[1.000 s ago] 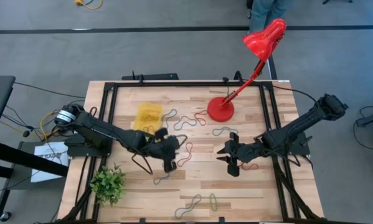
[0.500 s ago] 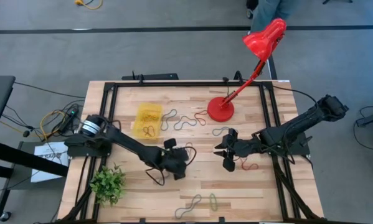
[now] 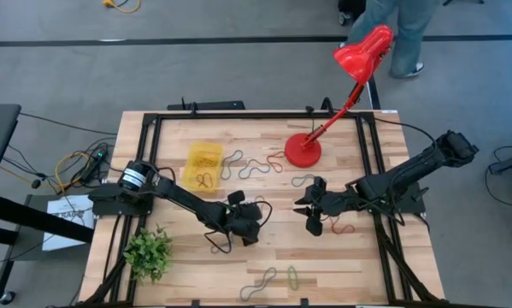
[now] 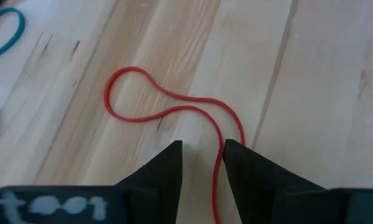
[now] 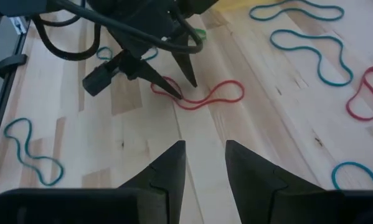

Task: Pick and place items into bin
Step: Put the red rubber band into the yellow bin

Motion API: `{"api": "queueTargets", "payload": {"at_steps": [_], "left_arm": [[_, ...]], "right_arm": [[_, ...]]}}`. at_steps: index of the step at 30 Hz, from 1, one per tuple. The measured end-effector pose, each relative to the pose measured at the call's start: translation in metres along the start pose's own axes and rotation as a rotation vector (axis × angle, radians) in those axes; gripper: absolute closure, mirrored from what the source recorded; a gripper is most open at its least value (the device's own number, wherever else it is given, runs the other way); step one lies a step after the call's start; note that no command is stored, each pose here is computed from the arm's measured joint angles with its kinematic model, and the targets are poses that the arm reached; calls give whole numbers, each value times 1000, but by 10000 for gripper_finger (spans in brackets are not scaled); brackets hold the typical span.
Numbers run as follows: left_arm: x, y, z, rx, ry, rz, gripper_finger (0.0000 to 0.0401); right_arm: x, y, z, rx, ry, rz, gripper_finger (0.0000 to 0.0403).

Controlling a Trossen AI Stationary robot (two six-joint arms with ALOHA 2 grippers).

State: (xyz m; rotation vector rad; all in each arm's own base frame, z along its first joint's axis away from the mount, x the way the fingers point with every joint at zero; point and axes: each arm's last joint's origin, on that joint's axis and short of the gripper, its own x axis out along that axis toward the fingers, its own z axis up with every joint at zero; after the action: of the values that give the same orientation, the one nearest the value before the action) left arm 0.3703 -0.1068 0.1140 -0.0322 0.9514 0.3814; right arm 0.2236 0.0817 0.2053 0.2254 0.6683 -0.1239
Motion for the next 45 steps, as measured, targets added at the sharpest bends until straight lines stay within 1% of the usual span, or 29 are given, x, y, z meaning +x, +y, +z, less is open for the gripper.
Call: {"api": "queueTargets", "payload": {"at_steps": [2, 6, 8, 10, 13, 14, 18, 22, 25, 28, 32, 35, 37, 40, 43, 45], "left_arm": [[6, -1, -4, 19, 18, 3, 287], [8, -1, -7, 21, 26, 37, 288], [8, -1, -8, 24, 27, 36, 299], [8, -2, -7, 43, 25, 27, 324], [9, -2, -7, 74, 29, 13, 380], [9, -2, -7, 79, 25, 18, 390], [4, -8, -6, 141, -6, 99, 398], [-6, -11, 2, 210, 37, 176, 400], [-26, -16, 20, 260, 57, 252, 401], [-55, -15, 36, 318, 83, 391, 401], [-97, -5, 58, 360, 97, 559, 401], [-128, 6, 72, 367, 118, 650, 401], [-140, 8, 82, 333, 62, 647, 401], [-160, 17, 91, 406, 56, 614, 401], [-171, 29, 95, 365, 34, 631, 401], [-176, 39, 94, 337, 48, 614, 401]], "right_arm": [[0, 0, 0, -1, 2, -1, 295], [0, 0, 0, 0, 3, -2, 295], [0, 0, 0, 1, 2, 0, 295], [0, 0, 0, 1, 1, 0, 295], [0, 0, 0, 1, 1, 0, 295], [0, 0, 0, 1, 1, 0, 295], [0, 0, 0, 1, 2, -1, 295], [0, 0, 0, 0, 3, -1, 295], [0, 0, 0, 0, 3, -1, 295], [0, 0, 0, 0, 3, -1, 295], [0, 0, 0, 0, 3, -1, 295], [0, 0, 0, -1, 3, -1, 295], [0, 0, 0, -1, 3, -1, 295], [0, 0, -1, -1, 4, -2, 295], [0, 0, -1, -2, 5, -1, 295], [0, 0, -1, -2, 5, -1, 295]]}}
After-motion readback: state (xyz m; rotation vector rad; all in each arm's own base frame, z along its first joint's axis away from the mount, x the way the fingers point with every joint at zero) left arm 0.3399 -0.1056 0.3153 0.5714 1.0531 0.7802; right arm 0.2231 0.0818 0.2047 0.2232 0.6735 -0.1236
